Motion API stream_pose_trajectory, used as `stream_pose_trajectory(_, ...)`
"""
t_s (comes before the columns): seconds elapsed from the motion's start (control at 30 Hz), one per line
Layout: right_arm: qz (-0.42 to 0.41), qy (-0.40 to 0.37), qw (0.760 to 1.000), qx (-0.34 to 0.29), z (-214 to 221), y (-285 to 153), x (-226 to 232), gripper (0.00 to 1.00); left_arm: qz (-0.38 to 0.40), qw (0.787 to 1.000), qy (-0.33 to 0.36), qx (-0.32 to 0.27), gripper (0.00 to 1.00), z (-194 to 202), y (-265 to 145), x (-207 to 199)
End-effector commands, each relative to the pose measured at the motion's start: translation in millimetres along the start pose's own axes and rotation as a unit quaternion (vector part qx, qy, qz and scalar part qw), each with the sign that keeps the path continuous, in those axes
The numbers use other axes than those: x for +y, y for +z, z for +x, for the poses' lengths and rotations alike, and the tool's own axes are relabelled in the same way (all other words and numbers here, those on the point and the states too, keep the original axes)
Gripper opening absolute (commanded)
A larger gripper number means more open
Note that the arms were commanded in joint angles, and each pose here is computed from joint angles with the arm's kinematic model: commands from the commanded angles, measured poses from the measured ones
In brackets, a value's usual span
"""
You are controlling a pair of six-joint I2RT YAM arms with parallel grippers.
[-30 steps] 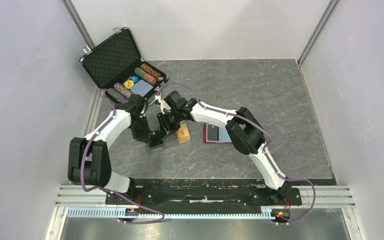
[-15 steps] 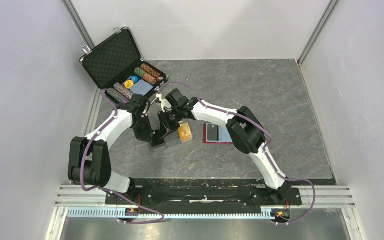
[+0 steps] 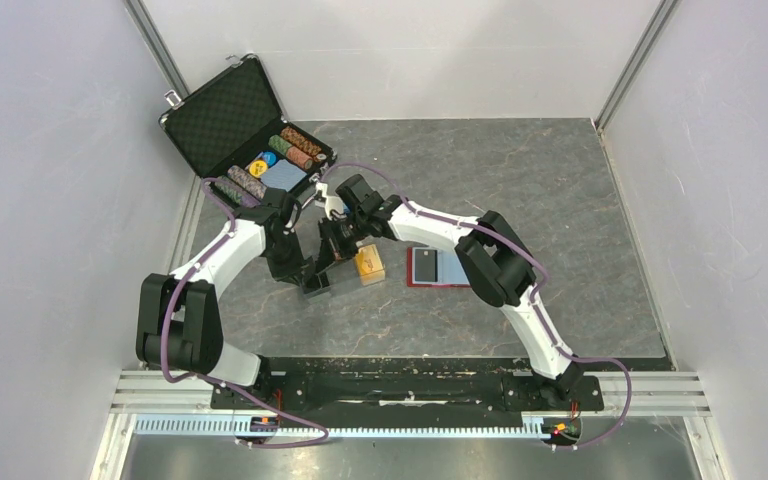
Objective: Put the credit cards into the card holder
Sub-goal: Pick up the credit card from the storage box.
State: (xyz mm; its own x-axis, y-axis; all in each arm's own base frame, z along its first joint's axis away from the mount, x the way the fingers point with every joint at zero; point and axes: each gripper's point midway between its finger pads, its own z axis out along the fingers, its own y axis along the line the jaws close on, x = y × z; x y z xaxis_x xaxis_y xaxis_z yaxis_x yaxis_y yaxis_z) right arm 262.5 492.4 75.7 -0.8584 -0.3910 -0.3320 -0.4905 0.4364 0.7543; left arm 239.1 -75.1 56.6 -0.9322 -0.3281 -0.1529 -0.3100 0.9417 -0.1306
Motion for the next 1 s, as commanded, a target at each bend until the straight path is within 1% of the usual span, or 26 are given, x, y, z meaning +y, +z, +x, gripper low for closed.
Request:
stream_pose_trajectory(0.0, -0.068, -0.048, 0.996, -0.029, -12, -3, 51, 0.05, 0.036, 0.999, -0.012, -0.002, 0.02, -2, 9, -20)
stream_pose_trajectory(0.1, -0.067, -0.046, 0.996, -0.029, -11, -3, 50, 0.02, 0.034, 0.999, -0.011, 0.000, 0.02, -1, 9, -19)
stream_pose_trajectory(0.2, -0.052, -0.043, 0.997, -0.027, -8, -1, 41, 0.02, 0.034, 0.999, -0.011, 0.000, 0.02, 0, 10, -19)
stream_pose_trajectory(0.23, -0.045, -0.044, 0.998, -0.026, -7, -1, 38, 0.03, 0.034, 0.999, -0.010, 0.000, 0.02, -1, 10, -19)
stream_pose_trajectory(0.3, -0.024, -0.044, 0.998, -0.023, -4, -1, 29, 0.10, 0.033, 0.999, -0.010, 0.001, 0.02, 0, 10, -18)
stream_pose_trajectory(0.4, -0.012, -0.044, 0.999, -0.017, 0, -1, 22, 0.16, 0.033, 0.999, -0.008, 0.001, 0.02, 0, 10, -18)
stream_pose_trajectory(0.53, -0.005, -0.044, 0.999, -0.011, 4, 1, 17, 0.17, 0.032, 0.999, -0.006, 0.004, 0.02, 2, 11, -17)
stream_pose_trajectory(0.67, 0.012, -0.049, 0.999, -0.008, 5, 0, 11, 0.25, 0.031, 0.999, -0.006, 0.005, 0.02, 2, 12, -17)
stream_pose_trajectory(0.77, 0.002, -0.048, 0.999, -0.004, 7, 2, 12, 0.29, 0.031, 0.999, -0.006, 0.006, 0.02, 2, 12, -17)
stream_pose_trajectory(0.97, -0.067, -0.026, 0.997, -0.009, 10, 8, 30, 0.27, 0.030, 1.000, -0.003, 0.008, 0.02, 3, 13, -16)
